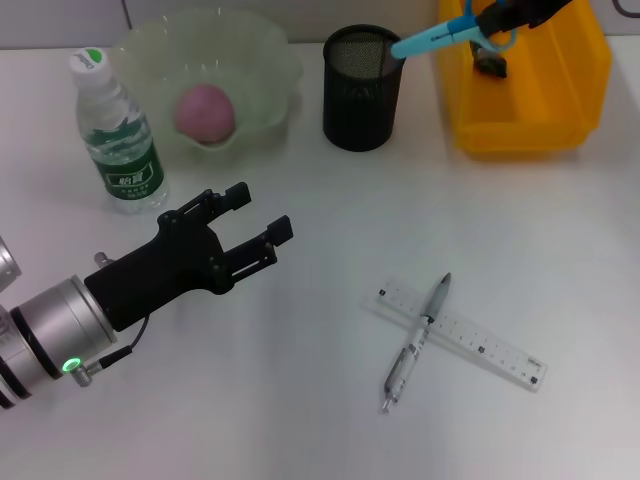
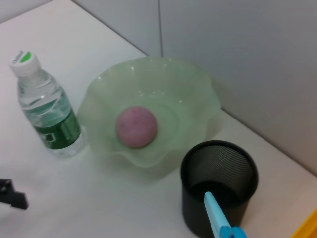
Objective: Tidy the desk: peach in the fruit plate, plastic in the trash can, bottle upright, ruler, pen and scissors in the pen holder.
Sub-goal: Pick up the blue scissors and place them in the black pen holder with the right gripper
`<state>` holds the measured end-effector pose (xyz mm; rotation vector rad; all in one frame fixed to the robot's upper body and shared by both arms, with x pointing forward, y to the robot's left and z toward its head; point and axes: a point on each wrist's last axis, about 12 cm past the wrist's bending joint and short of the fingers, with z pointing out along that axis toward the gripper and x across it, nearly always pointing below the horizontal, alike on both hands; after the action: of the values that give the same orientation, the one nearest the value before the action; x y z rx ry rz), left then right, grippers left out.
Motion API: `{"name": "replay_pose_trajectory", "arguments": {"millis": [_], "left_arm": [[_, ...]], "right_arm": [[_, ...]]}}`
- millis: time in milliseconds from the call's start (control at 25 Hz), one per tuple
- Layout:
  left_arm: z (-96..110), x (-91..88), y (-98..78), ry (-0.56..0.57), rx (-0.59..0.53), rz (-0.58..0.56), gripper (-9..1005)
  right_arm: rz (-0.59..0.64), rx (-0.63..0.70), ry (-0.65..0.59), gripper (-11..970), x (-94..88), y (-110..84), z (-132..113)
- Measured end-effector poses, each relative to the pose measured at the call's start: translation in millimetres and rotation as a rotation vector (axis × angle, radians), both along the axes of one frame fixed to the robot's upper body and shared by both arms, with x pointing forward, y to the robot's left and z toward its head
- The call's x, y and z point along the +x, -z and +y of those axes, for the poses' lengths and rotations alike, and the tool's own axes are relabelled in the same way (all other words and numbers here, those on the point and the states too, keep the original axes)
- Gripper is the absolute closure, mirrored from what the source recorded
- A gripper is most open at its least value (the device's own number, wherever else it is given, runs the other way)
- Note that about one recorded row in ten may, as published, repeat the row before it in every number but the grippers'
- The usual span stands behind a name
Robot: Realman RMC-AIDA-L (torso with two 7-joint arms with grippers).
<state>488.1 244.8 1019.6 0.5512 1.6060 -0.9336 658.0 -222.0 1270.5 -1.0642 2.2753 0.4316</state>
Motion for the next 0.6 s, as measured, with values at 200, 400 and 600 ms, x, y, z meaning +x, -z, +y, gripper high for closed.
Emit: {"name": "replay_pose_trajectory", "arguments": {"millis": [200, 400, 600], "left_arm": [[-0.1, 0.4, -0.1, 0.000, 0.000, 0.000, 217], [-0.4, 0.7, -0.2, -0.001, -0.001, 0.001, 217], [-0.9, 0.7, 0.1, -0.003, -0.002, 0.002, 217]], "right_arm": [[-0.021, -0.015, 0.034, 796, 10.8, 12.6, 4.9], [-0.039, -0.034, 0.038, 791, 20.5, 25.0, 18.1], [-0.066, -0.053, 0.036, 787, 28.5, 35.7, 33.3]]}}
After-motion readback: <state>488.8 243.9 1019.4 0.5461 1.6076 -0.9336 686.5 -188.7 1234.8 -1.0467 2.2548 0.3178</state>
